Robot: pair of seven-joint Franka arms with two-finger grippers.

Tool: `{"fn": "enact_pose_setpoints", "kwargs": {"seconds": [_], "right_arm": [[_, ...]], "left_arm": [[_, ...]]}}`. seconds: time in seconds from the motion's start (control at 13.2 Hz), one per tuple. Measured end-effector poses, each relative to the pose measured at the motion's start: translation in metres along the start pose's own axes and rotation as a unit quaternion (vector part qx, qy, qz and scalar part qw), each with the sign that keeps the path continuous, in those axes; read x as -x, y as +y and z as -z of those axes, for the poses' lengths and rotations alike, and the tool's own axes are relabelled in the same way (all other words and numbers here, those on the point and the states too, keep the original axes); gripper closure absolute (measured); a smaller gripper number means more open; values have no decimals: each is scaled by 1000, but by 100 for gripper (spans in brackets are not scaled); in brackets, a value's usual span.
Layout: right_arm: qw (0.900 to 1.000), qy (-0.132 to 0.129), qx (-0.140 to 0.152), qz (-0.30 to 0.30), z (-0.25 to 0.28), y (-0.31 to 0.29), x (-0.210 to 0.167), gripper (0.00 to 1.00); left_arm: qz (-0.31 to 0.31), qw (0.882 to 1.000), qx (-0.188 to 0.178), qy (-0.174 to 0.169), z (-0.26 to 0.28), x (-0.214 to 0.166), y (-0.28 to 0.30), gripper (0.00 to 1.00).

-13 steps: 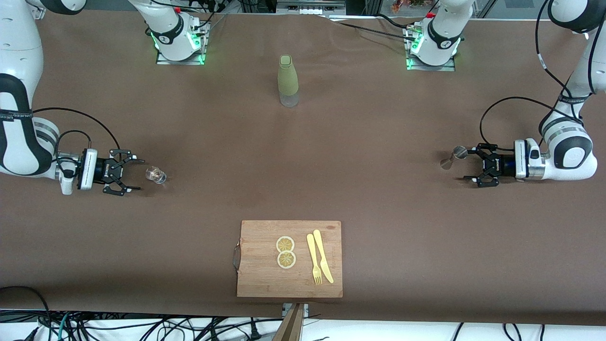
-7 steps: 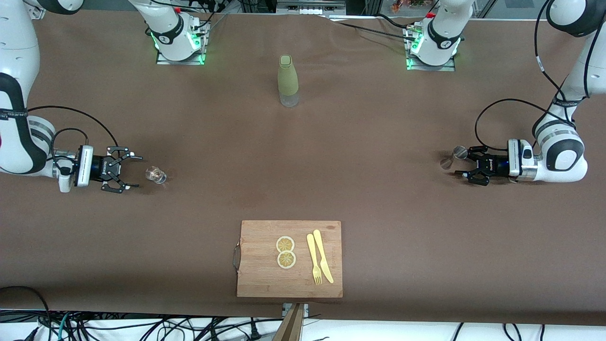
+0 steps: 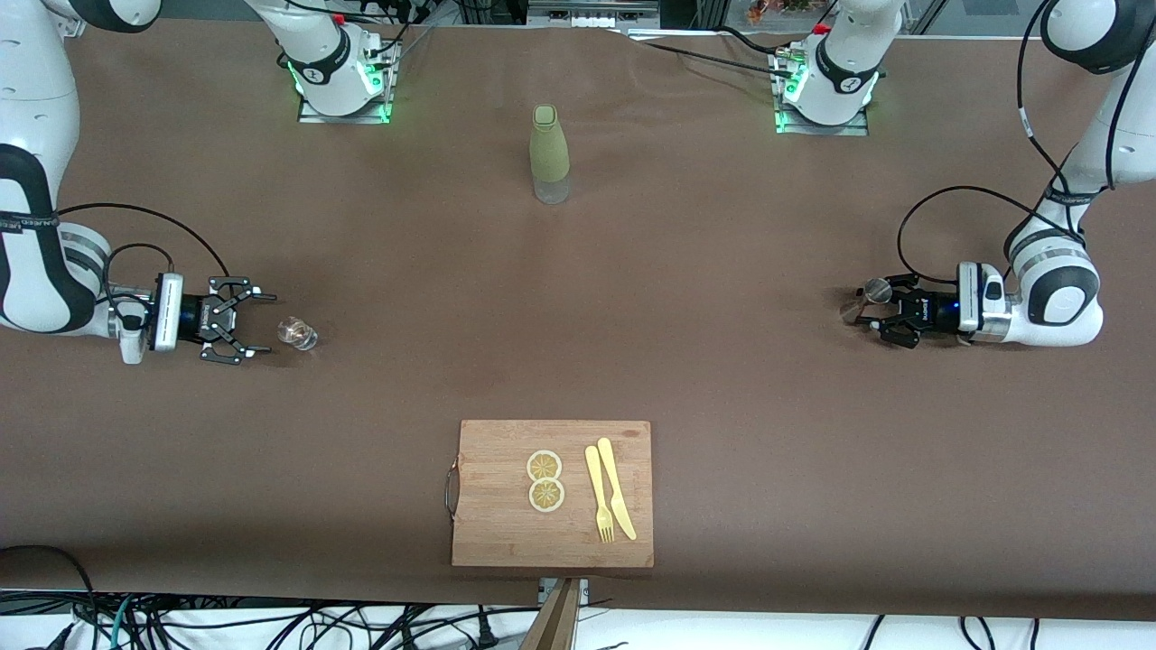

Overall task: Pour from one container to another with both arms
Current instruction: 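Grasp the jigger with the left gripper while the right gripper grasps the glass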

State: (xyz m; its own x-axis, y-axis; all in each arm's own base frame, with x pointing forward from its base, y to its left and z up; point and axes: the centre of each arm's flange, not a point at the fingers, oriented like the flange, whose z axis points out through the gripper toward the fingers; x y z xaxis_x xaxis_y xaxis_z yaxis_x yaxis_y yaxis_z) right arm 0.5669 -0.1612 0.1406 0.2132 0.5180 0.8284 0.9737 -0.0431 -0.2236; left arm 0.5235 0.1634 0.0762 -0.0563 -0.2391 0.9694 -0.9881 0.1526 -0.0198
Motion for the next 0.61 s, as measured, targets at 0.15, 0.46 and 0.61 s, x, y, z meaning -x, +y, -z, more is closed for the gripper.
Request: {"fn": "enact_pose_setpoints", "kwargs": {"seconds": [0.15, 0.46, 0.61], "right_arm": [[1000, 6, 3, 7, -1, -1, 9, 0], [1000, 24, 13, 15, -7, -2, 23, 0], [999, 32, 17, 18, -11, -1, 27, 0]], "left_arm": [[-2, 1000, 0, 0, 0, 0, 0, 48], [-4, 1000, -2, 0, 2, 1, 1, 67], [-6, 1000, -2, 0, 2, 1, 1, 70]]}}
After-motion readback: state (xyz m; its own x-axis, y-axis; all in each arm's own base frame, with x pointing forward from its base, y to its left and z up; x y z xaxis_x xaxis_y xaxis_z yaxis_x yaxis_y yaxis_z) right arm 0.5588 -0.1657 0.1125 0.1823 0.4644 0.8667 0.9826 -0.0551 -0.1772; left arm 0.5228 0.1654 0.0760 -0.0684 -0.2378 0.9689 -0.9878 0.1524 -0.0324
